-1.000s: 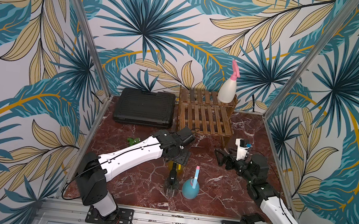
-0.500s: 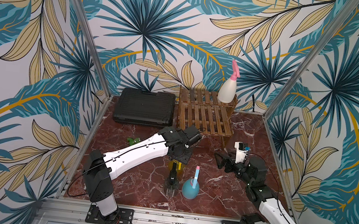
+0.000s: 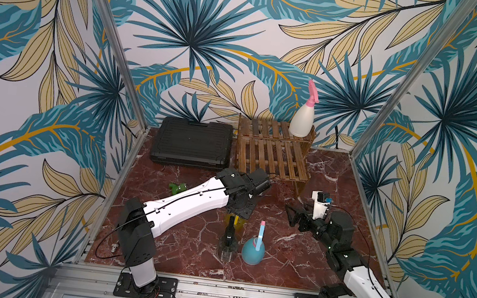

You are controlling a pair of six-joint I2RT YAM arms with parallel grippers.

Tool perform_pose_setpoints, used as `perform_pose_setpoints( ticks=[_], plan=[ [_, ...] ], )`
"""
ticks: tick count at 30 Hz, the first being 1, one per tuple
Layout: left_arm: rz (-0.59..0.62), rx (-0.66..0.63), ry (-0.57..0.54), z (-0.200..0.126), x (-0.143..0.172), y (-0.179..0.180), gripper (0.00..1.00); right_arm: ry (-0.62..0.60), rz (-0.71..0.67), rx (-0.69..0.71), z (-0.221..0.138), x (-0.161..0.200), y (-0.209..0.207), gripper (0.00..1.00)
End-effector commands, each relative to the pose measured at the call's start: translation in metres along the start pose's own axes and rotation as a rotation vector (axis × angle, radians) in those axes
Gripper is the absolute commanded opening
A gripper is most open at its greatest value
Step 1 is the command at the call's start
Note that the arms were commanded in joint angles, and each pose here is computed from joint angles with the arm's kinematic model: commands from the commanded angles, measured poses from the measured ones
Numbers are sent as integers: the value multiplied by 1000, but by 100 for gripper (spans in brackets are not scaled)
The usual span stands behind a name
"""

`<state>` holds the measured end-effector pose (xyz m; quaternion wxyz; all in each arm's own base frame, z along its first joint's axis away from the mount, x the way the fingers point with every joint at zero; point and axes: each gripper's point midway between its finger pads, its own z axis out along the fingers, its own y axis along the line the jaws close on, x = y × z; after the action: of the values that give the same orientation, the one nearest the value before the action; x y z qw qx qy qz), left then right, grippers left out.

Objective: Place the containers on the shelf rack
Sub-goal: 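Pick up a container from the center of the board.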

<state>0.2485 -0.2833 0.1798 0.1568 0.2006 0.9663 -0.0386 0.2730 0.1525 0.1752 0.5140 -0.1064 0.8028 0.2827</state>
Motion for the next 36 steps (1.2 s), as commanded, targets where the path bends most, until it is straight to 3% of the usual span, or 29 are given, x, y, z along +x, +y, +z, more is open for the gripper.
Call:
perform_pose_setpoints(
  ticks=[1,12,21,29,36],
  plan=[
    [24,4,-38,-8,-10,-3,31,-27,-14,7,-3,-3,0,99],
    [191,62,-130,-18,-30,-17,7,-87,-30,5,-15,-29,8,99],
    [488,123,-177,-35,-49,-29,0,-96,-72,-38,-23,-52,24,99],
    [809,185,-264,-63,-65,-28,0,-175,-260,-267,-42,-73,73,99],
    [988,261,-374,-85,-63,-35,0,-154,-390,-486,-45,-74,109,99]
  ],
)
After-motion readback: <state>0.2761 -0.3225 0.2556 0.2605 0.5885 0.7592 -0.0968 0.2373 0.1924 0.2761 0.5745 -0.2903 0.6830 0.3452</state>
